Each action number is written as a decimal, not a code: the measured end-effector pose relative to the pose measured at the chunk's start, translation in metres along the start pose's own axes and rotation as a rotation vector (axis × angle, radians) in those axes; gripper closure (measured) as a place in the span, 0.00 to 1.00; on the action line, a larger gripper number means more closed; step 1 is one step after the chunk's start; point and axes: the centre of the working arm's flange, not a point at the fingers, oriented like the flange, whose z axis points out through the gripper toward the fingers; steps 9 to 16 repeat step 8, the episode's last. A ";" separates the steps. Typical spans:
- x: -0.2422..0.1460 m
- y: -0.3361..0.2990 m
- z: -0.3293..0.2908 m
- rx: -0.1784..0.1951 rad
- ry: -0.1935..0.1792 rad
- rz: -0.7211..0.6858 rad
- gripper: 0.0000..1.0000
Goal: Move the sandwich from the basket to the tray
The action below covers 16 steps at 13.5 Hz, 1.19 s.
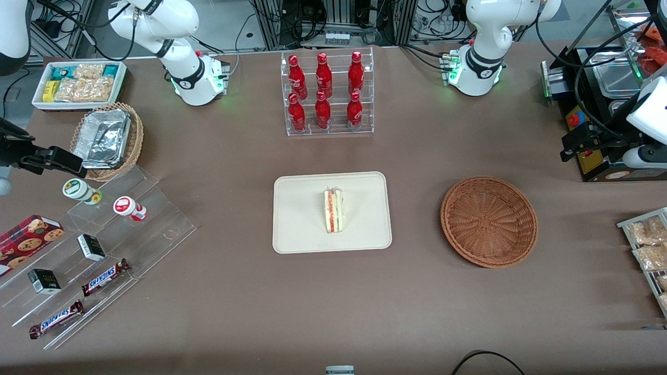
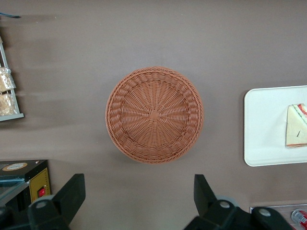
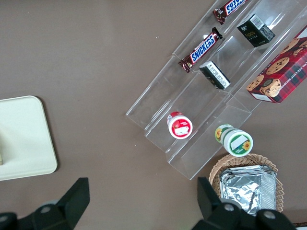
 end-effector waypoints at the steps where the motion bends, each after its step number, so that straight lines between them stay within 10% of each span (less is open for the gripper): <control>1: 0.000 0.000 0.000 0.000 0.000 0.000 0.00; 16: -0.002 0.001 0.002 0.050 -0.018 -0.028 0.00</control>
